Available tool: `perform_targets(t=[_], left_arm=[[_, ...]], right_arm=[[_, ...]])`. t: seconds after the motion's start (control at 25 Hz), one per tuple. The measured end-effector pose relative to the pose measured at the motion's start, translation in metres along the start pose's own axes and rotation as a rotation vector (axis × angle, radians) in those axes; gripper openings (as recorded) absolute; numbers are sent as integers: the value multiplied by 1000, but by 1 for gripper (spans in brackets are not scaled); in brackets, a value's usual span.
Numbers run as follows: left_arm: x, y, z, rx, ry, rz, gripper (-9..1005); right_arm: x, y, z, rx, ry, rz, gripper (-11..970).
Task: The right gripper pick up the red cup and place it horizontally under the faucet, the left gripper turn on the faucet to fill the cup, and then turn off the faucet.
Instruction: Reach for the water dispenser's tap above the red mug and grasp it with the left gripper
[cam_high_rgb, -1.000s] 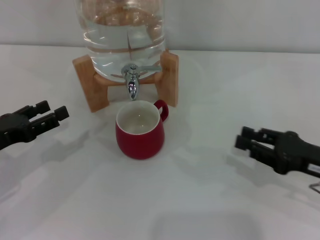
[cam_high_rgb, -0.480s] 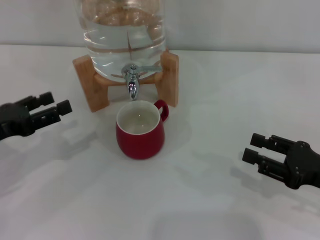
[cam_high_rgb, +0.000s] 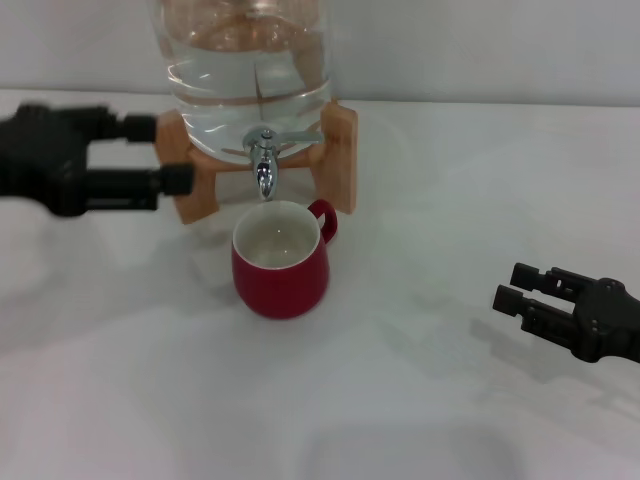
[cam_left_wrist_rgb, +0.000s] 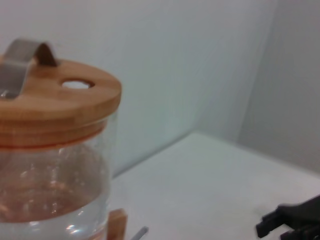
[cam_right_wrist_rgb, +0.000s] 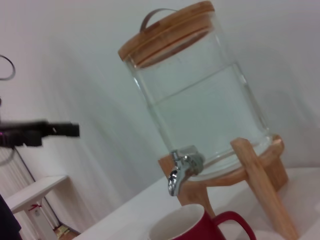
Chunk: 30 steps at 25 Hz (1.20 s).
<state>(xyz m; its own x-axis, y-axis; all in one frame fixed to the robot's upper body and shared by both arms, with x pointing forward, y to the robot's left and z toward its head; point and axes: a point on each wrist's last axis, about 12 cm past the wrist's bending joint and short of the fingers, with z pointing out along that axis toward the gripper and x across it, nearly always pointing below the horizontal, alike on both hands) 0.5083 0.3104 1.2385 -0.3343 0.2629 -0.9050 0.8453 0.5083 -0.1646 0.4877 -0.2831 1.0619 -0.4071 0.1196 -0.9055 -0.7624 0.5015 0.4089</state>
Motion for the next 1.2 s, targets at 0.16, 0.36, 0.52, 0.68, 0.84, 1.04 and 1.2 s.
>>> perform_targets(t=[0.16,0.36,0.52,0.68,0.84,1.04,1.2], left_arm=[[-43,-4,17,-55,144,4,815],[-70,-3,37,-85,259,43,814],[-85,0,47,-117,296,80,814],[-97,2,59,-109,316,118,814],[-103,1,77,-74,343,155,814],[-104,-2,105,-26,400,213,814],[-100,0,124,-18,434,231,814]], right_arm=[[0,-1,4,2,20,3,513],[0,-2,15,7,56,6,502],[-2,-1,22,1,65,-8,493],[-5,1,28,-25,79,-35,484],[-9,2,31,-39,74,-68,475],[-10,5,35,-52,63,-100,474],[-11,7,36,-61,59,-117,474]])
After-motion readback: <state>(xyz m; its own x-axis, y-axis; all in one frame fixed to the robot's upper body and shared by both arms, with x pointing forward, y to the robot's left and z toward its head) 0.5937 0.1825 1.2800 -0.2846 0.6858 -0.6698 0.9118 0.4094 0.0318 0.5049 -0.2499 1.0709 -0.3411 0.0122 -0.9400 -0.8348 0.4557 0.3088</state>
